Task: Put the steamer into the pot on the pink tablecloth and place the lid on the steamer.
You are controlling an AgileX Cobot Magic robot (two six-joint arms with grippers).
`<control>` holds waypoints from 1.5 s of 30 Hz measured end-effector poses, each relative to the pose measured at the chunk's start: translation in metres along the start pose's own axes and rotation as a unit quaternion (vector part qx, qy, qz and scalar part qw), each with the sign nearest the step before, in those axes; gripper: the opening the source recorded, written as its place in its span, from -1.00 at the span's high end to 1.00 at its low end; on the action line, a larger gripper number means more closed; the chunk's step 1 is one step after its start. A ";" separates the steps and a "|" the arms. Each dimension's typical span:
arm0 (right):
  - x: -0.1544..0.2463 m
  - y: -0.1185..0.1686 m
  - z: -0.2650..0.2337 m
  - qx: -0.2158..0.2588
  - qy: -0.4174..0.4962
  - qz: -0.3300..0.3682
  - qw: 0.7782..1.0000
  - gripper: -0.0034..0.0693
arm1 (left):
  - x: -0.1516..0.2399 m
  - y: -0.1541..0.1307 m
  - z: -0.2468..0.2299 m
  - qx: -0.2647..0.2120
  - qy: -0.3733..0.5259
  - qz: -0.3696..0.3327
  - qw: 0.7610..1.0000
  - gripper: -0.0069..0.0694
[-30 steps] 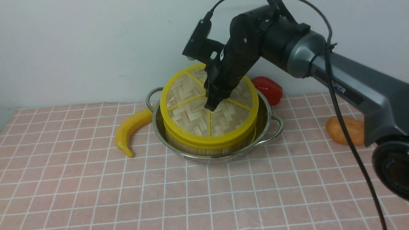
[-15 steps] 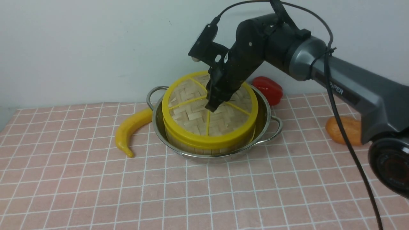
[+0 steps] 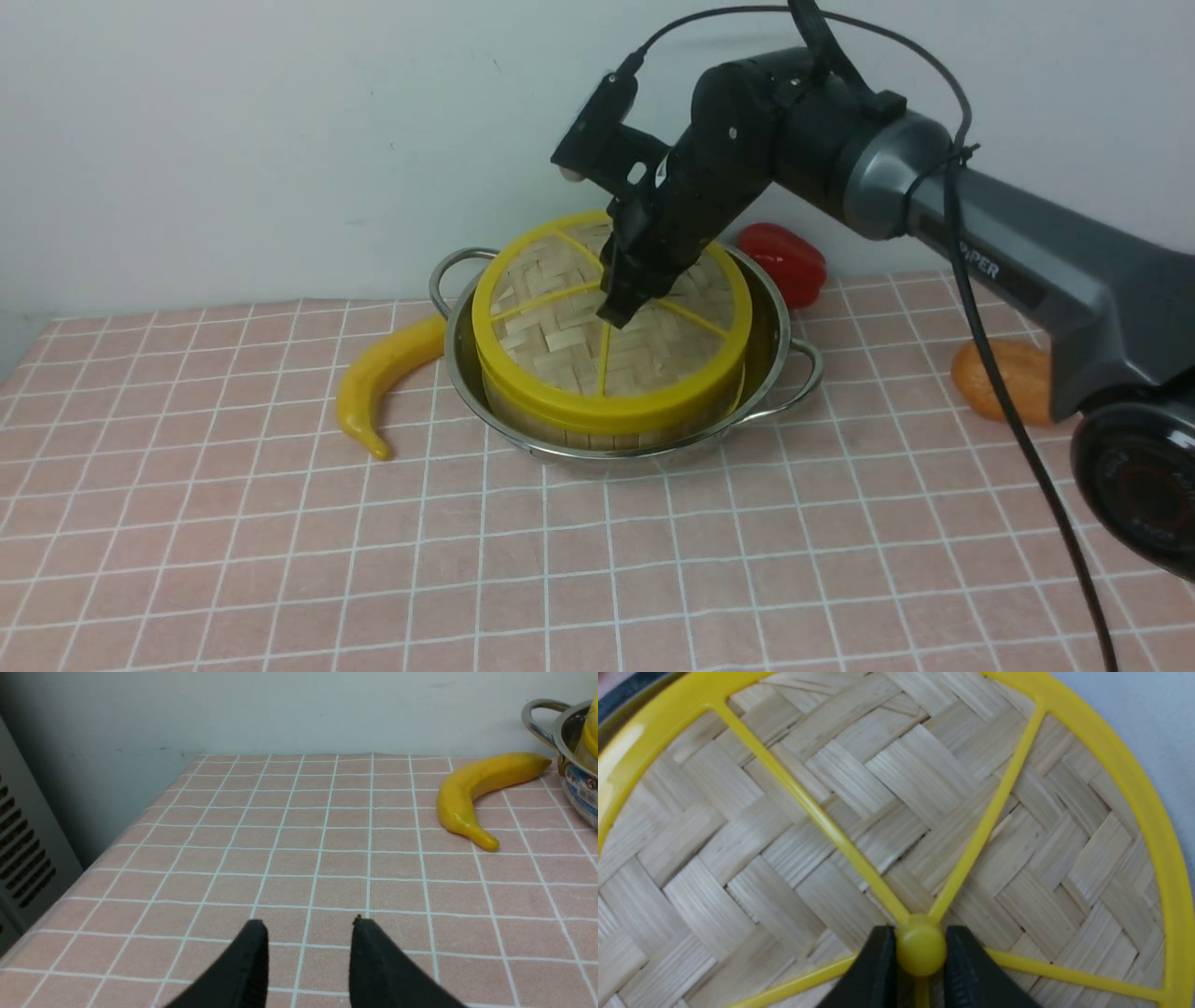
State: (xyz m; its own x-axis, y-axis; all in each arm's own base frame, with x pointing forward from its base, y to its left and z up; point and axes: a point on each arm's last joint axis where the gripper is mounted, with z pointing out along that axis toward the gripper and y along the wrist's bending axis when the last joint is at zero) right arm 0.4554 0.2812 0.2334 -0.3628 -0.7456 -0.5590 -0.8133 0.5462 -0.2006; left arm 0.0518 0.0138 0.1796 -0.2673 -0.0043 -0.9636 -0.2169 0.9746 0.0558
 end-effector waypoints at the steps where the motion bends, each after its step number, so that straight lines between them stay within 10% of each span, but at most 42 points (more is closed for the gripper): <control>1: 0.000 0.000 0.000 0.000 0.000 -0.001 1.000 0.51 | 0.000 0.000 0.000 0.000 0.000 0.000 1.000 0.18; 16: -0.007 -0.003 -0.007 0.014 -0.028 0.008 0.999 -0.27 | 0.000 0.000 0.000 0.000 0.000 0.000 1.000 0.18; 19: -0.015 -0.004 -0.026 0.016 -0.047 0.037 0.998 -0.10 | 0.000 0.000 0.000 0.000 0.000 0.000 1.000 0.18; 25: -0.045 -0.008 -0.123 0.039 -0.140 0.103 0.984 0.92 | 0.000 0.000 0.000 0.000 0.000 0.000 1.000 0.18; 39: -0.066 0.015 -0.212 -0.103 -0.233 0.296 0.920 0.92 | 0.000 0.000 0.000 0.000 0.000 0.000 1.000 0.18; 45: -0.057 0.021 -0.210 -0.109 -0.195 0.259 0.940 0.90 | 0.000 0.000 0.000 0.000 0.000 0.000 1.000 0.18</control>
State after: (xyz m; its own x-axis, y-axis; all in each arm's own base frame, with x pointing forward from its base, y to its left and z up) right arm 0.3635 0.2552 0.4296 -0.5753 -0.1813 -0.7976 -0.6636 0.6735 0.3256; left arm 0.0518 0.0138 0.1796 -0.2673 -0.0043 -0.9636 -0.2169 0.9746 0.0558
